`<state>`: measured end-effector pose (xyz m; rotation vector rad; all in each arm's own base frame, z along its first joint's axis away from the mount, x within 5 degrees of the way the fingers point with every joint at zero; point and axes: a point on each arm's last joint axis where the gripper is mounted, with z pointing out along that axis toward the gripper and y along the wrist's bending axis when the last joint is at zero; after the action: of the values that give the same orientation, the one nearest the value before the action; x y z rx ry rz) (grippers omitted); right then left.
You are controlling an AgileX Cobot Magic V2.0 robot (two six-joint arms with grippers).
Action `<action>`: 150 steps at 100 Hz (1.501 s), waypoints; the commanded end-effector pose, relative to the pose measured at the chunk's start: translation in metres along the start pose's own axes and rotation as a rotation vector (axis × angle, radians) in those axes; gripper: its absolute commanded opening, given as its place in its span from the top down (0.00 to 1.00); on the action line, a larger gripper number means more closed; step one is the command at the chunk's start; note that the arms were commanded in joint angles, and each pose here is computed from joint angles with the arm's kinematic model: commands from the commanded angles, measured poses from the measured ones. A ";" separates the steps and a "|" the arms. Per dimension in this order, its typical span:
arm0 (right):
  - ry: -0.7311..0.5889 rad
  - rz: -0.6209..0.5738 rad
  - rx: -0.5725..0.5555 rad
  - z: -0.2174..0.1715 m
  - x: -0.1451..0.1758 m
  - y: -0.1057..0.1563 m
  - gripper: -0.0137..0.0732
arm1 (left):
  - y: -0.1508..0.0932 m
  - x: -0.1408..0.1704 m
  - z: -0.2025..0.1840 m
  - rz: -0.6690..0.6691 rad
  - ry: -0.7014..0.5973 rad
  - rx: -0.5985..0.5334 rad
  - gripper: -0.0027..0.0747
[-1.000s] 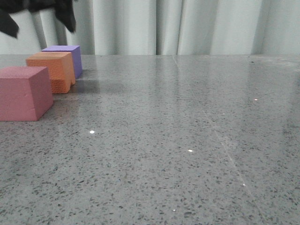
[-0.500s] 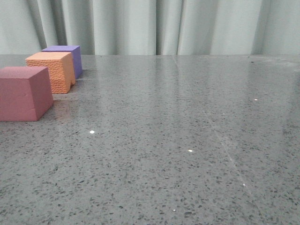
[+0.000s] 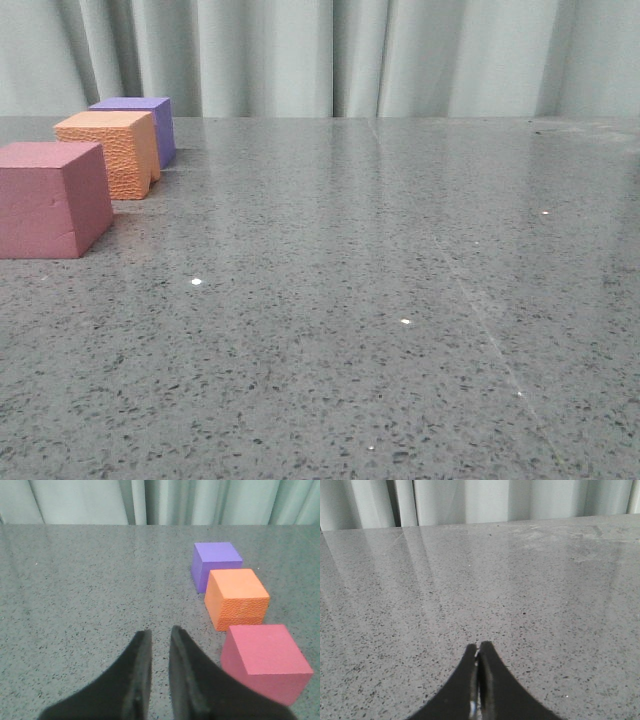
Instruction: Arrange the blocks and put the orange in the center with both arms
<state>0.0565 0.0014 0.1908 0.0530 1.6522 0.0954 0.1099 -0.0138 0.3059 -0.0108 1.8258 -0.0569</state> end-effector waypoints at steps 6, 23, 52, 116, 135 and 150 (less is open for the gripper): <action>-0.123 -0.008 -0.010 -0.003 -0.013 0.001 0.91 | 0.001 -0.009 -0.003 0.020 -0.040 -0.003 0.99; -0.123 -0.008 -0.010 -0.003 -0.013 0.001 0.91 | 0.001 -0.009 -0.003 0.020 -0.038 -0.006 0.99; -0.123 -0.008 -0.010 -0.003 -0.013 0.001 0.91 | 0.001 -0.009 -0.003 0.020 -0.038 -0.006 0.99; -0.123 -0.008 -0.010 -0.003 -0.013 0.001 0.91 | -0.007 -0.013 -0.005 0.033 -0.102 0.086 0.99; -0.123 -0.008 -0.010 -0.003 -0.013 0.001 0.91 | -0.004 0.003 -0.013 0.058 -0.075 0.115 0.99; -0.123 -0.008 -0.010 -0.003 -0.013 0.001 0.91 | 0.000 0.021 -0.021 0.107 -0.096 0.141 0.99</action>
<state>0.0565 0.0014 0.1908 0.0530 1.6522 0.0954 0.0899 -0.0117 0.2861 0.1195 1.7992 -0.0801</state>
